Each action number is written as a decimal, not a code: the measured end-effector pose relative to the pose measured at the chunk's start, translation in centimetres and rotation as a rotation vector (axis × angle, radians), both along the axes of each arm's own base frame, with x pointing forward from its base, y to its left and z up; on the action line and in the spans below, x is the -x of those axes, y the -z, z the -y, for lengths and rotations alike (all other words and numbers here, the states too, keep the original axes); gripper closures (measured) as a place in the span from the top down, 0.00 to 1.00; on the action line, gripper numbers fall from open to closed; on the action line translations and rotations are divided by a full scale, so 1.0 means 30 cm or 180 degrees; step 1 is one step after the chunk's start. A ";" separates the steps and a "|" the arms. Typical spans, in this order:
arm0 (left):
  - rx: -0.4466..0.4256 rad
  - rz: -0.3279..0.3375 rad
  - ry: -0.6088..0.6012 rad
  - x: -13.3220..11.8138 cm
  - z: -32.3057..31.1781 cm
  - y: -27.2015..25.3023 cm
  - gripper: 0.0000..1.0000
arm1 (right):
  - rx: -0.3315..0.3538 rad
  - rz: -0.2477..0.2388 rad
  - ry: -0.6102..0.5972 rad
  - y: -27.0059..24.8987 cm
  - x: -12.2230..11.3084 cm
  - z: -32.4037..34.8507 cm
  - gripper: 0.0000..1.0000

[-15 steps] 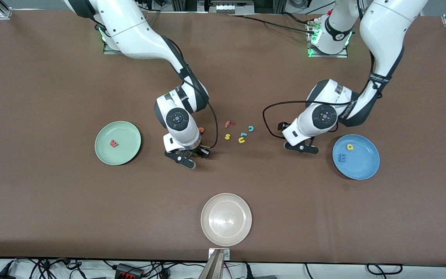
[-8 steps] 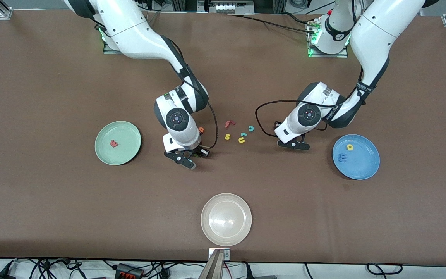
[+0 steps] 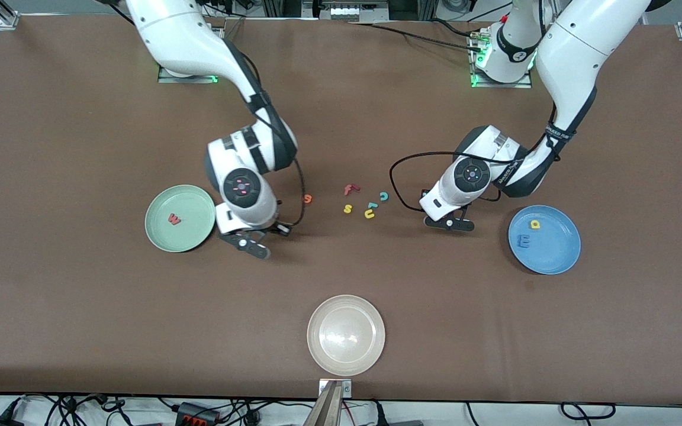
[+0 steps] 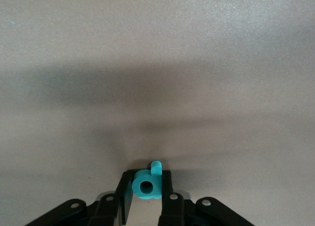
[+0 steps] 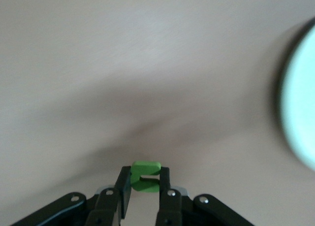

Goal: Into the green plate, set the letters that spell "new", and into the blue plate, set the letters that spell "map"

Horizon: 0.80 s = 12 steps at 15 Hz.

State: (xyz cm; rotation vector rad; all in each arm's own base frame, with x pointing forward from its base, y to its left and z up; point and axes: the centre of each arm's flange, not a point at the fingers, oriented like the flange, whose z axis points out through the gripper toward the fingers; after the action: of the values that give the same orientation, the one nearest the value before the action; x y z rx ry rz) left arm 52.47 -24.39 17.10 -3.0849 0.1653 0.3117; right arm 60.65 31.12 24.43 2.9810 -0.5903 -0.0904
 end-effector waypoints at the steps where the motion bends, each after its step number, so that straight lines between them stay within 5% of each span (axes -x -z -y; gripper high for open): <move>1: 0.0000 0.0012 -0.0009 -0.007 -0.006 -0.004 0.28 | 0.0036 -0.0056 -0.0117 -0.012 0.005 0.096 0.26; 6: -0.0131 -0.0042 0.0059 -0.150 -0.148 -0.132 0.28 | 0.0078 -0.0379 -0.0465 0.007 0.094 0.400 0.26; 12: -0.0149 -0.0124 0.0382 -0.358 -0.508 -0.349 0.28 | 0.0085 -0.0456 -0.0664 0.034 0.076 0.648 0.26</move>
State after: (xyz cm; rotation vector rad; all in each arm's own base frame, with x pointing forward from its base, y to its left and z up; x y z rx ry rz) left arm 63.20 -9.17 27.56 -3.0078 0.3380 0.3652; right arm 58.39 11.68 23.41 2.9567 -0.2609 -0.2739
